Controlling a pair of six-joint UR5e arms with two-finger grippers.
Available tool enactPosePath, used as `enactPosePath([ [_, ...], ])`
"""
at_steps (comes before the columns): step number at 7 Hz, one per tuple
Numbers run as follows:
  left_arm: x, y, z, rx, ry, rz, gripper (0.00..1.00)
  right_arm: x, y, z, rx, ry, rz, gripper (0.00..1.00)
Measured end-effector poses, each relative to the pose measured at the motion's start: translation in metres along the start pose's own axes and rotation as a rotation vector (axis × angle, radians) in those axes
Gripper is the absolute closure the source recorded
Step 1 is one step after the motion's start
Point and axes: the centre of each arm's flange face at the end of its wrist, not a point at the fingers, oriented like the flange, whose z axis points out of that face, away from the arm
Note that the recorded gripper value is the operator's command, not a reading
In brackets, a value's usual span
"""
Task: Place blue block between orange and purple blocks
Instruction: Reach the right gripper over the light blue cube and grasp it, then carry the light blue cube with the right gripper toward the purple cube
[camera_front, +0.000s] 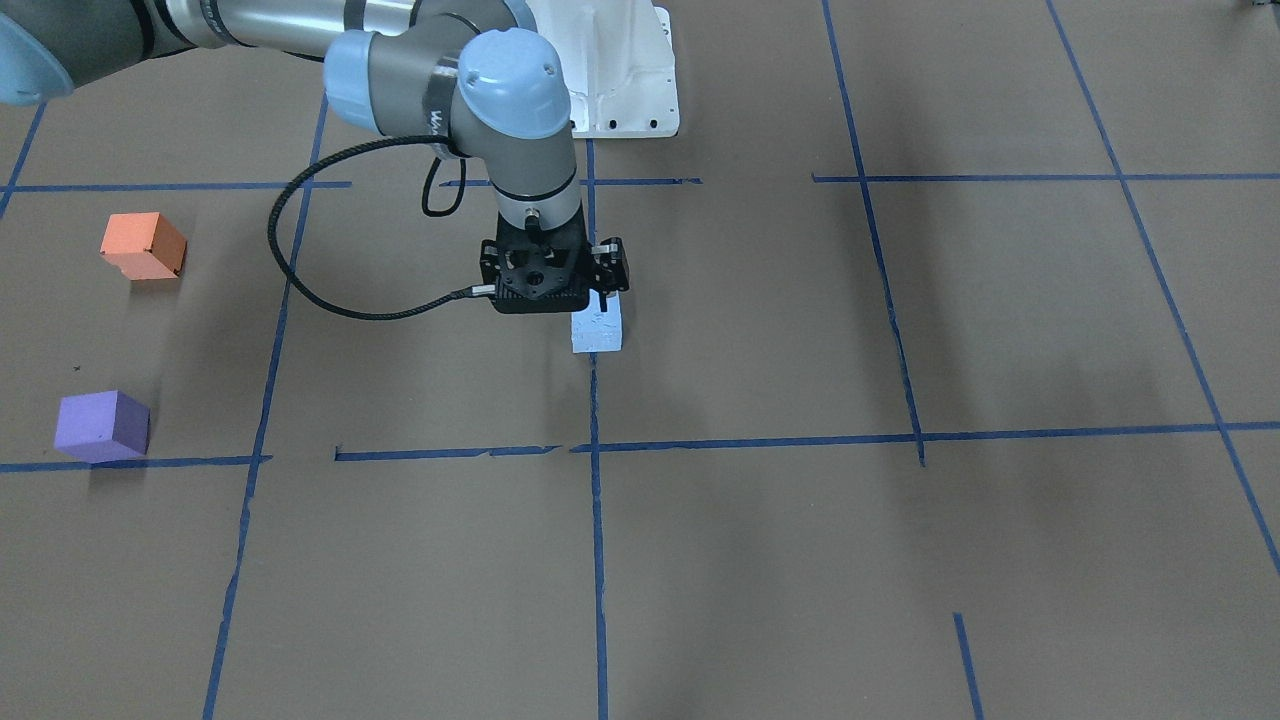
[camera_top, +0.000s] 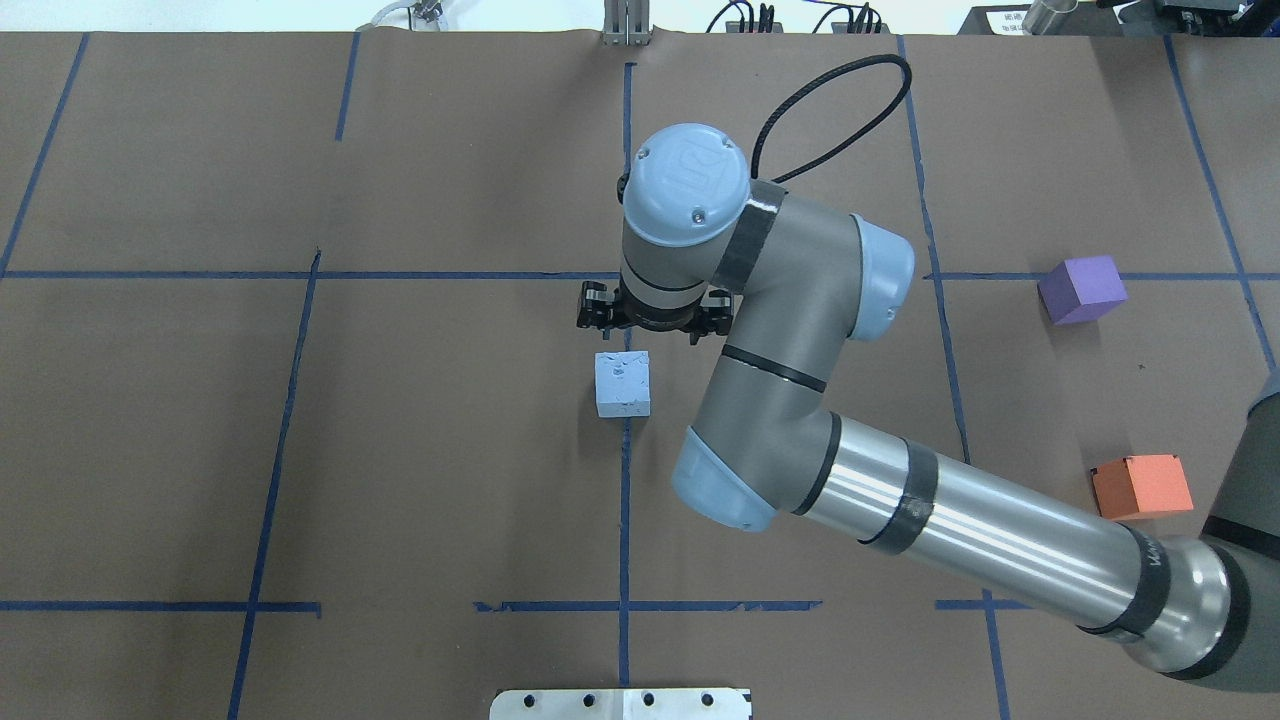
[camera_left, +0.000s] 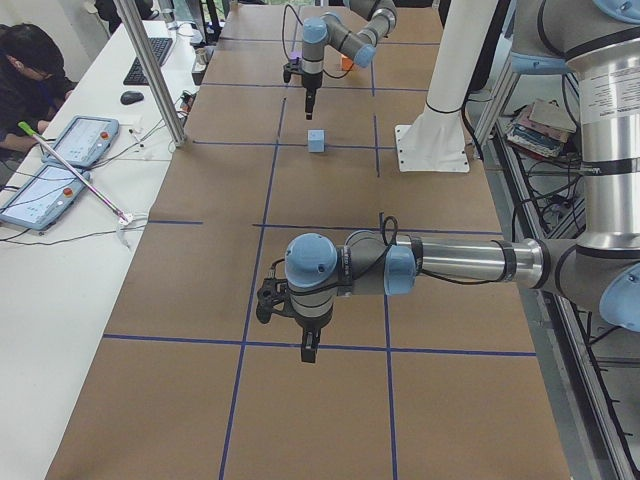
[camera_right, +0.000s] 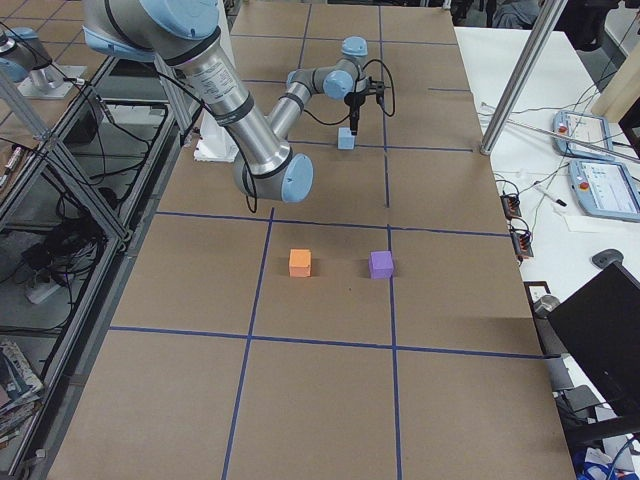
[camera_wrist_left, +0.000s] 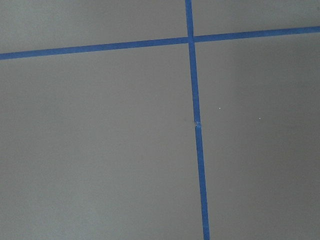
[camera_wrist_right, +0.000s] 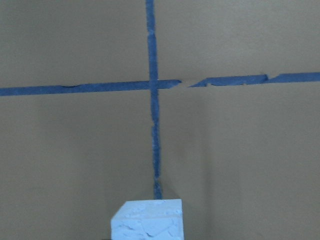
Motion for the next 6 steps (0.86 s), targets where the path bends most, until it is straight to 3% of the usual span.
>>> enactPosePath([
  [2,0.001,-0.001,0.000,0.001,0.000,0.001,0.00,-0.023,0.004,0.021,0.004,0.012,-0.011,0.00],
  [6,0.000,0.000,0.000,0.001,0.000,0.000,0.00,-0.014,0.032,0.061,-0.043,0.063,-0.064,0.00],
])
